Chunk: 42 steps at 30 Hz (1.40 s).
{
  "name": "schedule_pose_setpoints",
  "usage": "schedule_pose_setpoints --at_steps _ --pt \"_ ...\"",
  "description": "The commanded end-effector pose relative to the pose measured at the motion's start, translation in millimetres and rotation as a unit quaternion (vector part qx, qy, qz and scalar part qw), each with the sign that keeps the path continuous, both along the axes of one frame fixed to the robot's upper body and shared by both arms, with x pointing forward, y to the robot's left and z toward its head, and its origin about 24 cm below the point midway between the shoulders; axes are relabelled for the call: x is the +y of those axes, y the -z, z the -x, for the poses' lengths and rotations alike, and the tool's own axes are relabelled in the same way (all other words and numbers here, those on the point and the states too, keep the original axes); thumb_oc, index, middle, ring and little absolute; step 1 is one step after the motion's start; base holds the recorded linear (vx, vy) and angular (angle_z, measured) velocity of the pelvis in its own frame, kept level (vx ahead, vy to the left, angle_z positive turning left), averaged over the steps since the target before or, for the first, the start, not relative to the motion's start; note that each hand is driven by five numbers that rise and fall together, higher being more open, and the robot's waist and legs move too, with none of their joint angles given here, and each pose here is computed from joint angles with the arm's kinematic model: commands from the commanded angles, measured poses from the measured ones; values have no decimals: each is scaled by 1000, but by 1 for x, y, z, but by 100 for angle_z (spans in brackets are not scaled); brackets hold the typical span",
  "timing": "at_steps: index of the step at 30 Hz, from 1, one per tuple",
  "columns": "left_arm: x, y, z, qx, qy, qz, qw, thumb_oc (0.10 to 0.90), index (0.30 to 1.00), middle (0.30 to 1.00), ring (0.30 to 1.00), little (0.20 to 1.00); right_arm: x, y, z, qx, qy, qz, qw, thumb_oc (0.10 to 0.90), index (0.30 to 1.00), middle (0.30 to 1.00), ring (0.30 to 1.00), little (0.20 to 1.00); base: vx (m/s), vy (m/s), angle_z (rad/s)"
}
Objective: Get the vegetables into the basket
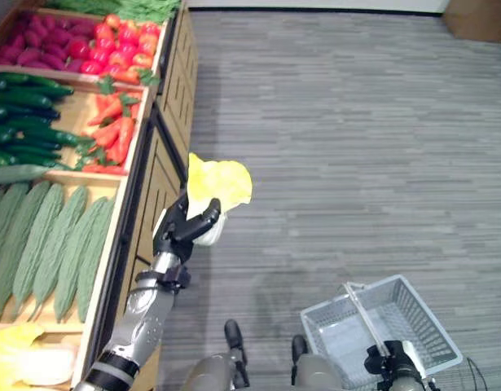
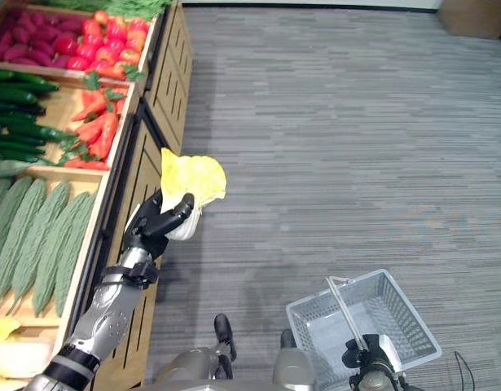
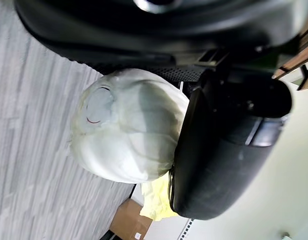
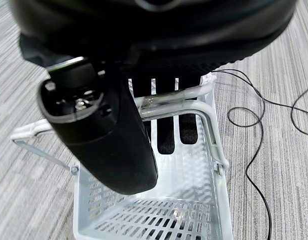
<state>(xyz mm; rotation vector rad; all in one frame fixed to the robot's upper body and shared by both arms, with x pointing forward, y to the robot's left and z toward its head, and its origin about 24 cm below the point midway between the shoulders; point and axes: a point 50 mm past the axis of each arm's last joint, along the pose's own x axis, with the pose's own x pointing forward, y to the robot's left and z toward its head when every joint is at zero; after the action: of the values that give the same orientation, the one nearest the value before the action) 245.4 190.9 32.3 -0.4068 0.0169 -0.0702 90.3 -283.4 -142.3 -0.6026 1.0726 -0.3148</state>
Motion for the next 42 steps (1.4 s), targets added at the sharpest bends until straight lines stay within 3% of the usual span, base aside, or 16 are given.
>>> schedule_pose_setpoints --at_steps 1,14,17,21,24,26,31,32,37,42 --pt "-21 -58 -15 -155 33 27 987 400 300 300 300 300 -34 -14 6 -3 2 61 998 400 300 300 300 300 -9 -214 0" --pt "-24 -46 -9 -131 45 18 990 400 300 300 300 300 -71 -43 -14 -68 13 107 992 400 300 300 300 300 8 -48 -10" --pt "-20 -43 -7 -122 51 -6 991 400 300 300 300 300 -77 -55 -29 -106 11 111 988 400 300 300 300 300 33 82 -4" --pt "-14 -45 -4 -130 77 -115 982 400 300 300 300 300 -78 -95 -80 -218 -70 128 965 400 300 300 300 300 9 89 -18" --pt "-15 -56 -7 -165 120 -244 948 400 300 300 300 300 -64 -134 -116 -302 -161 129 931 400 300 300 300 300 -7 45 -11" --pt "-16 -56 -8 -165 120 -244 948 400 300 300 300 300 -65 -134 -115 -302 -161 129 931 400 300 300 300 300 -2 12 -7" --pt "-30 -80 -17 -245 177 -384 872 400 300 300 300 300 -42 -188 -150 -390 -269 144 869 400 300 300 300 300 -2 4 -1" --pt "-37 -88 -19 -273 197 -416 845 400 300 300 300 300 -36 -204 -159 -415 -292 150 849 400 300 300 300 300 0 0 0" --pt "-61 -100 -22 -335 240 -478 776 400 300 300 300 300 -8 -239 -186 -487 -330 132 798 400 300 300 300 300 -2 -1 -1" --pt "-77 -103 -27 -363 249 -500 746 400 300 300 300 300 14 -253 -201 -520 -346 108 774 400 300 300 300 300 0 -1 -1"
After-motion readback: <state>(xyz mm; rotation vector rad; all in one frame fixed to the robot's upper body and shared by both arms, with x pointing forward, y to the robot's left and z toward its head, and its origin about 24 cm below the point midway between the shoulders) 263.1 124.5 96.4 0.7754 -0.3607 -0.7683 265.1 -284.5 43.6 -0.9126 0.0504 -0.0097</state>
